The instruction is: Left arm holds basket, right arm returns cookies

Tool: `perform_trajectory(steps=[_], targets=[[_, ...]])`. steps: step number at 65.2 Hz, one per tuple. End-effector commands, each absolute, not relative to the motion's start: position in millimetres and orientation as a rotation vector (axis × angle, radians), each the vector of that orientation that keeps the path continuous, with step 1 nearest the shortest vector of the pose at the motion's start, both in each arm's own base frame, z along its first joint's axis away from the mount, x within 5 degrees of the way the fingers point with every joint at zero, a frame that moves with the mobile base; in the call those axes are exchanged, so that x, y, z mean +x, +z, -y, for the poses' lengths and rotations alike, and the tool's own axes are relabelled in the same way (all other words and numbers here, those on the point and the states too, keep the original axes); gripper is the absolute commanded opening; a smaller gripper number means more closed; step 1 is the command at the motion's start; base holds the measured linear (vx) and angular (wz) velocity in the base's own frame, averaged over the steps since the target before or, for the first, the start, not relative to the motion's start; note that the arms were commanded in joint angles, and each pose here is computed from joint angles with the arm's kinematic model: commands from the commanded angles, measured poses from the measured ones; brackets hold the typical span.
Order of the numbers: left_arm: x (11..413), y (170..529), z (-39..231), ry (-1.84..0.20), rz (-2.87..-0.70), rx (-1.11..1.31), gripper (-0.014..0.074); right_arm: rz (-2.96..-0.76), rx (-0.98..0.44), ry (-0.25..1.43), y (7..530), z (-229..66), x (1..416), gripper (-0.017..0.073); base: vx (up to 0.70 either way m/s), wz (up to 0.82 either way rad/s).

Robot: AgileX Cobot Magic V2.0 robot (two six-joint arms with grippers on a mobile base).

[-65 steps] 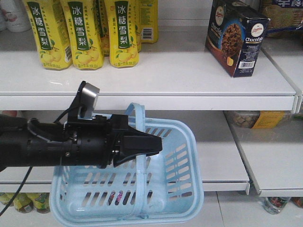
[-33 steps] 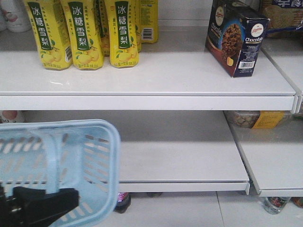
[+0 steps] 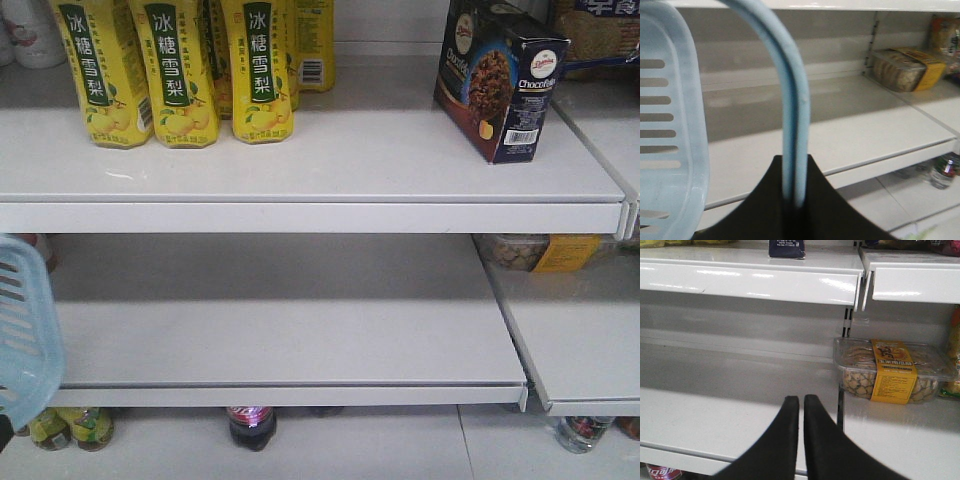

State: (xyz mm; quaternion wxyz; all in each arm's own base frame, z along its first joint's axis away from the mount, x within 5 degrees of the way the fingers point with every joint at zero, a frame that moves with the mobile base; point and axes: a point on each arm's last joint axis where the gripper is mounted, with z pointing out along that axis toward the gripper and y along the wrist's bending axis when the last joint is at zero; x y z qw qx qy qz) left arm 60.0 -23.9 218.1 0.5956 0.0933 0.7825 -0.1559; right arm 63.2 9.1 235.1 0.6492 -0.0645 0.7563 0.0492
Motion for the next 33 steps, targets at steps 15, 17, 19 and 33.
perform_trajectory(steps=[15, 17, 19, 33], targets=[[56.3, 203.5, 2.7, -0.12, -1.62, -0.048, -0.0003, -1.622, -0.153, 0.116, 250.9, -10.1, 63.8, -0.001, 0.0, 0.0], [55.3, 200.9, 1.0, -0.103, -1.6, -0.078, -0.0003, -1.622, -0.153, 0.116, 250.9, -10.1, 63.8, -0.001, 0.0, 0.0], [54.1, 200.8, -0.3, -0.09, -1.588, -0.105, -0.0003, -1.622, -0.153, 0.116, 250.9, -10.1, 63.8, -0.001, 0.0, 0.0], [54.4, 202.8, -4.4, -0.027, -1.568, -0.155, -0.0003, -1.624, -0.153, 0.116, 250.6, -10.1, 63.8, -0.001, 0.0, 0.0]])
